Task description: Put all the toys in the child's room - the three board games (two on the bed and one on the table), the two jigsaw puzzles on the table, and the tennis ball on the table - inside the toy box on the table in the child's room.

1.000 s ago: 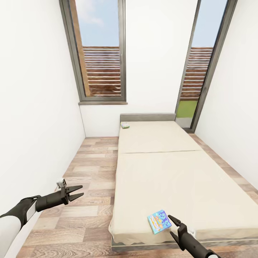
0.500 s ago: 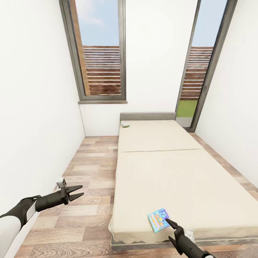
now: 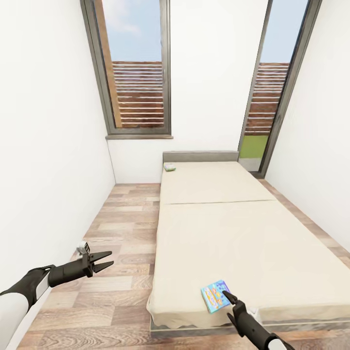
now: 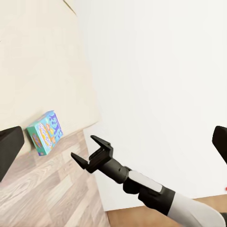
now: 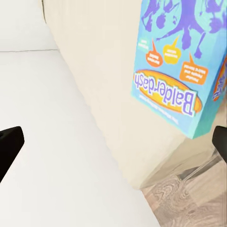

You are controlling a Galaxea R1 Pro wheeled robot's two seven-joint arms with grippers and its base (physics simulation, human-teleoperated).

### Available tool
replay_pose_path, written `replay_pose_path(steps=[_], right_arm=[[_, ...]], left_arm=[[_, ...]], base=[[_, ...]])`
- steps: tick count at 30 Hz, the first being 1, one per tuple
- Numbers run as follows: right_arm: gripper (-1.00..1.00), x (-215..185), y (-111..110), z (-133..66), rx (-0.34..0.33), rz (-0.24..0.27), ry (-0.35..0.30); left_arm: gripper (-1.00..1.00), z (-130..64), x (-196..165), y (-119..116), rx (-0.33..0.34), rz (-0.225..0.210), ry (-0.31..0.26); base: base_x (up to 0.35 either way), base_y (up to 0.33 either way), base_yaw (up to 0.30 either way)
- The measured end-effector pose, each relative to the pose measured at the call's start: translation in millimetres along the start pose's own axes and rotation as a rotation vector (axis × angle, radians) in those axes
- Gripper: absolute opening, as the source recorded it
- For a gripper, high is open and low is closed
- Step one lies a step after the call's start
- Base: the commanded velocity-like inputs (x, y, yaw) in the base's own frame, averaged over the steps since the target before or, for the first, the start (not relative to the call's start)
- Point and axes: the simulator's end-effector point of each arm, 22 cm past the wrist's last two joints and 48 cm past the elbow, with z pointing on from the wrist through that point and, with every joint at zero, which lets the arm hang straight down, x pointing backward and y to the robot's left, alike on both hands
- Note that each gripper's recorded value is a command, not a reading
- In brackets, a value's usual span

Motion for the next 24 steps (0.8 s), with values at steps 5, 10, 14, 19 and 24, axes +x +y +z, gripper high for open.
replay_pose_path(steps=[5, 10, 14, 19, 24], right_arm=[[1.00, -10.9, -14.0, 1.1, 0.014, -0.030, -0.036], [1.00, -19.0, -24.6, 1.6, 0.021, -0.042, -0.050], [1.00, -20.0, -31.2, 4.1, 0.022, -0.044, -0.051], [1.00, -19.6, -39.6, 7.6, 0.021, -0.041, -0.050], [1.00, -19.1, -48.0, 11.2, 0.021, -0.037, -0.050]], left_arm=[[1.00, 0.5, 2.7, 7.8, 0.000, 0.004, 0.000], [1.00, 1.1, 4.8, 15.1, 0.001, 0.009, 0.000], [1.00, 1.5, 7.2, 21.6, 0.000, 0.011, 0.000], [1.00, -0.3, 9.1, 29.9, -0.003, 0.015, -0.001], [1.00, -1.3, 11.8, 38.5, -0.005, 0.016, -0.002]], base=[[0.000, 0.000, 0.000], [0.000, 0.000, 0.000], [0.000, 0.000, 0.000], [0.000, 0.000, 0.000], [0.000, 0.000, 0.000]])
